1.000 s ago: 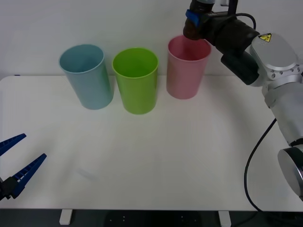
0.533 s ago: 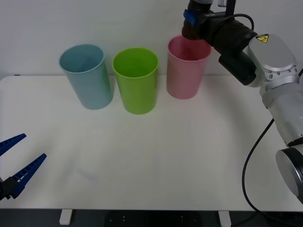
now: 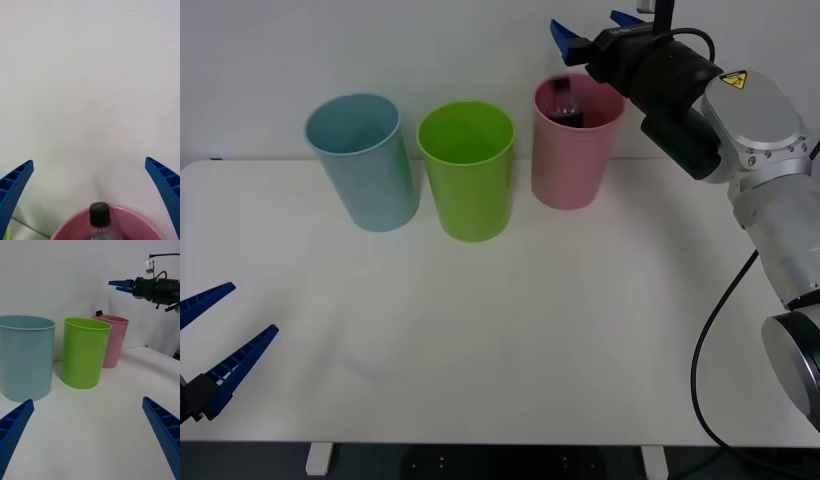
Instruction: Grasp the object on the table and drop it into the matching bin: aluminum can to the light blue bin, PET bottle to the pink bin.
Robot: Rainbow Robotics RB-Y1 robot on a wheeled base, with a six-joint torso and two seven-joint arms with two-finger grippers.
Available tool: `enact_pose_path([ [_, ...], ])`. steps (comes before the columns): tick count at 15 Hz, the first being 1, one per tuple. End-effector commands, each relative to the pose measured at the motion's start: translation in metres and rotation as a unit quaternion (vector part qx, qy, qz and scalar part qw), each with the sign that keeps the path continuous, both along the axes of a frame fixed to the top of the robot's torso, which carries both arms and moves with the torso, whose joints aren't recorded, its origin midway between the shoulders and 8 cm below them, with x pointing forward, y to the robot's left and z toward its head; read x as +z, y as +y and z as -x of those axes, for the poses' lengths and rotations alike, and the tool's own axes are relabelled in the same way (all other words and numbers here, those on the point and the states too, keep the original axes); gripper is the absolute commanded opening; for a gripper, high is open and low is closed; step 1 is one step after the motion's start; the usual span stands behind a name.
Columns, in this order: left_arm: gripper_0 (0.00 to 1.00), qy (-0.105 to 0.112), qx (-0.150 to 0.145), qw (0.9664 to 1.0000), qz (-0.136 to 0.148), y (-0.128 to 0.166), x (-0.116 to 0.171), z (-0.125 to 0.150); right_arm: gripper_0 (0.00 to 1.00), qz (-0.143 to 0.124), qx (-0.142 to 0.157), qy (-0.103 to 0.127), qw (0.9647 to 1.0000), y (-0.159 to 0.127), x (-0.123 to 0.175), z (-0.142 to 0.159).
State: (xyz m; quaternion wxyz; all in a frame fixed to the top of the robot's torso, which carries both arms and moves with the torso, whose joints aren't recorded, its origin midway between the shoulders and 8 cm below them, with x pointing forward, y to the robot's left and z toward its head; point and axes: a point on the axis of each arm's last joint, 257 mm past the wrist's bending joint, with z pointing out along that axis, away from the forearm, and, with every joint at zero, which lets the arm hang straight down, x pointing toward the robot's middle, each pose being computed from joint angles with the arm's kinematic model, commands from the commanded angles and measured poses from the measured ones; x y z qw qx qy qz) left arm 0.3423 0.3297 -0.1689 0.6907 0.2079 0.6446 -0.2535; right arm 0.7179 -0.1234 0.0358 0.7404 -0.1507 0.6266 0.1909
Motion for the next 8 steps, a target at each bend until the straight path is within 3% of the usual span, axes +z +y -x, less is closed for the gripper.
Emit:
enact_pose_path([
  [1,1.0,0.0,0.0,1.0,0.0,0.0,0.0,0.0,1.0,0.0,0.009,0.001,1.0,0.005,0.0,0.002],
  [4,1.0,0.0,0.0,1.0,0.0,0.0,0.0,0.0,1.0,-0.007,0.047,0.006,0.9989,0.02,0.0,0.012],
  [8,1.0,0.0,0.0,1.0,0.0,0.0,0.0,0.0,1.0,-0.012,0.105,0.015,0.9943,0.02,-0.001,0.031],
])
